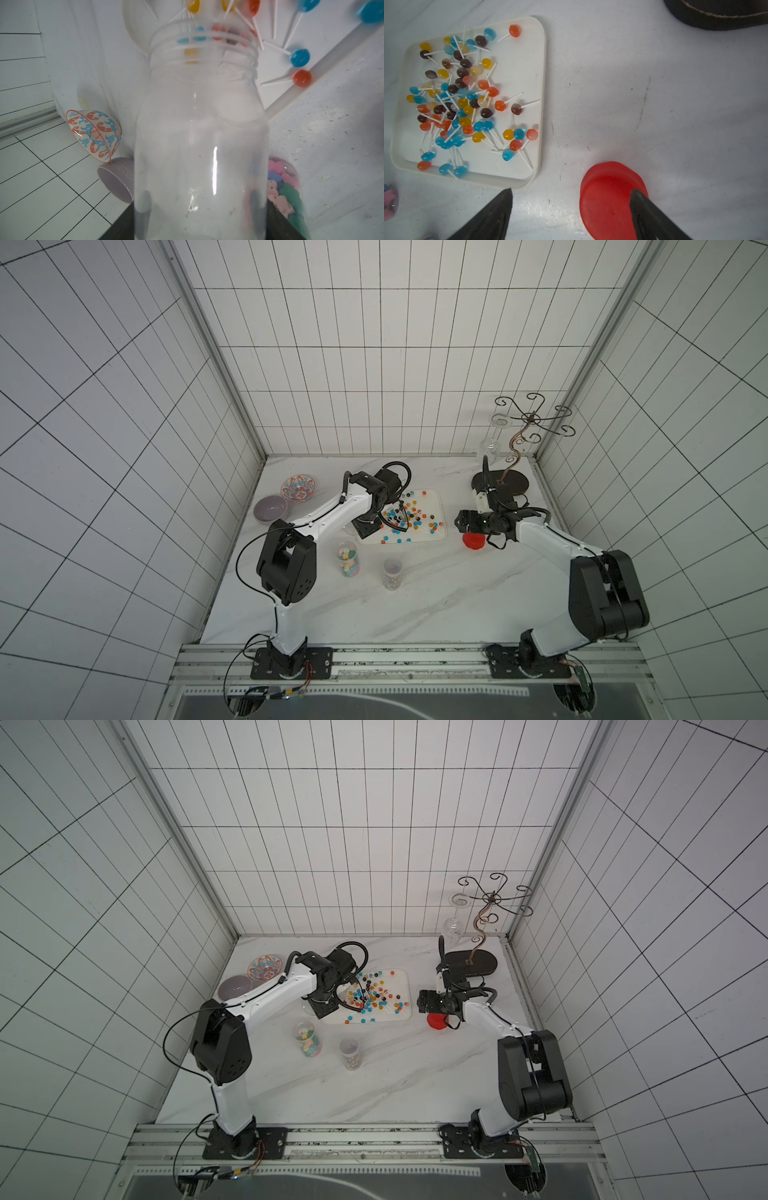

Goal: Pour the candies out of the jar
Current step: 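Pour the candies out of the jar onto the tray, then place the jar at the center of the board.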

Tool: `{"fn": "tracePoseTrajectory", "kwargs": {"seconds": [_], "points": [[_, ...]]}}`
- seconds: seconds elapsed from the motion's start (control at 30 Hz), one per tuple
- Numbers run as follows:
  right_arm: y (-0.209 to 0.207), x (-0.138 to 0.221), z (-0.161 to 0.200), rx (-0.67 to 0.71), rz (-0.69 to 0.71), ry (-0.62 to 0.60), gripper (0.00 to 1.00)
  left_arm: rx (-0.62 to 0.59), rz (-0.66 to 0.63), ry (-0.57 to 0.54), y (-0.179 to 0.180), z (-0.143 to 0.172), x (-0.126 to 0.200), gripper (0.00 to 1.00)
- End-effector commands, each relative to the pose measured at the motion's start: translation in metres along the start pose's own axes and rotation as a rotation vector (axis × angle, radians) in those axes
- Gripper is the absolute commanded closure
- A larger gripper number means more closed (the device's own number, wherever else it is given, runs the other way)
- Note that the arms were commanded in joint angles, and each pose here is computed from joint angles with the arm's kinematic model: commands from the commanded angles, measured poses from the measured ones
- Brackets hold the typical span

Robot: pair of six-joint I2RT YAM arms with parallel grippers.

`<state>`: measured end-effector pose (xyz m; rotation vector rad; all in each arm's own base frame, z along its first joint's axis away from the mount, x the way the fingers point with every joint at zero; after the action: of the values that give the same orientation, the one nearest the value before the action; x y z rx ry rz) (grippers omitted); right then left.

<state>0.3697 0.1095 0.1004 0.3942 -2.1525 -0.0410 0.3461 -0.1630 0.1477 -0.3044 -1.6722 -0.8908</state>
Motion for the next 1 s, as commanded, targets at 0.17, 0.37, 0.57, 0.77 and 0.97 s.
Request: {"fn": "tracePoseTrajectory", "kwargs": {"seconds": [0.17,0.37,0.57,0.77,0.97], "points": [[0.031,0.033,-0.015,0.055,-0.180,-0.111,0.15,0.105,0.228,-0.376,0.004,-0.036,0.067,0.38],[0.059,0.088,-0.053,0.133,-0.281,-0.253,0.16,0.017,0.446,-0.697,-0.006,-0.050,0.110,0.38],[0.100,0.142,-0.087,0.178,-0.484,-0.329,0.18,-0.064,0.649,-0.934,-0.008,-0.042,0.132,0.38],[0.137,0.184,-0.110,0.232,-0.619,-0.397,0.18,-0.046,0.751,-0.950,-0.005,-0.037,0.118,0.38],[0.162,0.201,-0.134,0.258,-0.684,-0.404,0.23,-0.059,0.814,-0.956,-0.009,-0.043,0.121,0.38]]}}
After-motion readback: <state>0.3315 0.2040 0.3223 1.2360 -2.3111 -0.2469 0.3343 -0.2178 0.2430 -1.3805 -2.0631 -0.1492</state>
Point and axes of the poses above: each gripper's point midway between its finger pads, its own x axis back along the fingers, its own y axis along the line the jaws close on, z = x × y, the point moved 1 cm from there along x, back along the fingers, and after that the axes turned 9 degrees about x, right-handed, at the moved point
